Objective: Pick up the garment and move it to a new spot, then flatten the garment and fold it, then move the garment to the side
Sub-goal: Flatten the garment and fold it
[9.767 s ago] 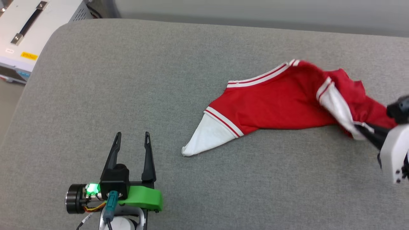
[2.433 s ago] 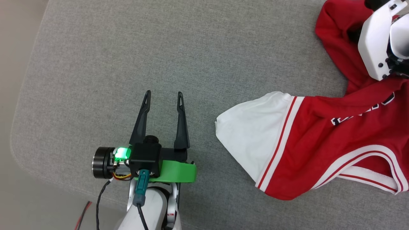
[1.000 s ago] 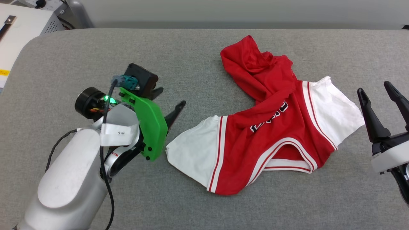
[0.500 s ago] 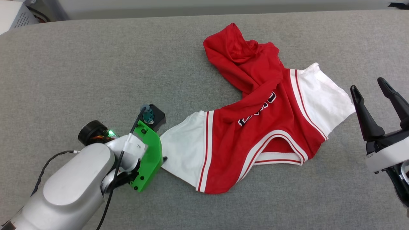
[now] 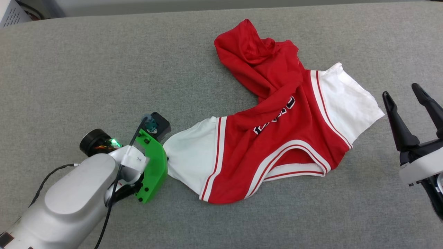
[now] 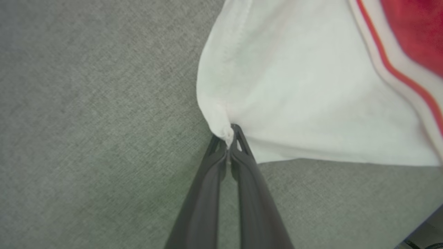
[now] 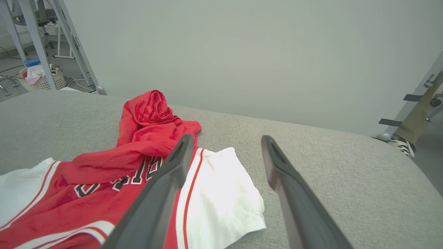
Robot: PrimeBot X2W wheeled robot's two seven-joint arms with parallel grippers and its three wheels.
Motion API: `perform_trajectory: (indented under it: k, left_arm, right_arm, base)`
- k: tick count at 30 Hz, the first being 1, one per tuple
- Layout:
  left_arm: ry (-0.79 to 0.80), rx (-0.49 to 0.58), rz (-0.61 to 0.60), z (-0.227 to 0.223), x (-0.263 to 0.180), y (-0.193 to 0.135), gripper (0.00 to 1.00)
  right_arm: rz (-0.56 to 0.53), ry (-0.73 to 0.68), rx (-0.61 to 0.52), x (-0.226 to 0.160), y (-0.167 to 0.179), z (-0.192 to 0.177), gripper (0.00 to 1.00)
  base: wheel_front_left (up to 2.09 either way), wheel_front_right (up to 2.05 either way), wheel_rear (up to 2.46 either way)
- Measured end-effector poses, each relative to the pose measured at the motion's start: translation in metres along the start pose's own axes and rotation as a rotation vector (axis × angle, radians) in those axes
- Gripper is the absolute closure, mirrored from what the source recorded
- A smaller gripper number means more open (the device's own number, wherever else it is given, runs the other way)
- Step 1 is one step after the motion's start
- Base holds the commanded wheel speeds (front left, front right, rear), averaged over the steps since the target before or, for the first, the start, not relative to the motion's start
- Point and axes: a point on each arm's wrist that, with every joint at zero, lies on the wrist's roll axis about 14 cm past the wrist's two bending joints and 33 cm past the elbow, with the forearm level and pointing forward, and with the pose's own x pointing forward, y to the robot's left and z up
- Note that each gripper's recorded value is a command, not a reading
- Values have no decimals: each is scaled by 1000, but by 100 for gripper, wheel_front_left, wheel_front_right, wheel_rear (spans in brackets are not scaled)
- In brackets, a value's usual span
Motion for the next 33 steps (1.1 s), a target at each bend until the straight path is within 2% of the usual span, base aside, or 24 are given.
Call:
perform_trajectory:
  k: [6, 13, 17, 21, 24, 29, 33]
  left_arm:
    - [-178, -108, 103, 16, -19, 30, 100]
    - [-276, -171, 264, 2, -52, 71, 100]
    - [-339, -196, 342, 3, -73, 91, 100]
    - [-386, -212, 393, 5, -89, 103, 100]
    - [-419, -213, 401, 11, -94, 103, 100]
    - [-434, -204, 396, 15, -92, 99, 100]
    - [-443, -193, 388, 20, -87, 96, 100]
  right_arm:
    - [-62, -26, -44, -7, -26, 15, 0]
    - [-97, -16, -125, -12, -50, 34, 0]
    - [-82, -8, -190, -6, -56, 48, 0]
    - [-17, 35, -258, 7, -48, 61, 0]
    - [49, 181, -266, 15, -38, 44, 0]
    - [157, 570, -243, 7, -22, -19, 0]
    - [196, 798, -214, -1, -19, -58, 0]
  base:
    - [0, 0, 0]
    - [0, 0, 0]
    - [0, 0, 0]
    - [0, 0, 0]
    - [0, 0, 0]
    - [0, 0, 0]
    - [0, 0, 0]
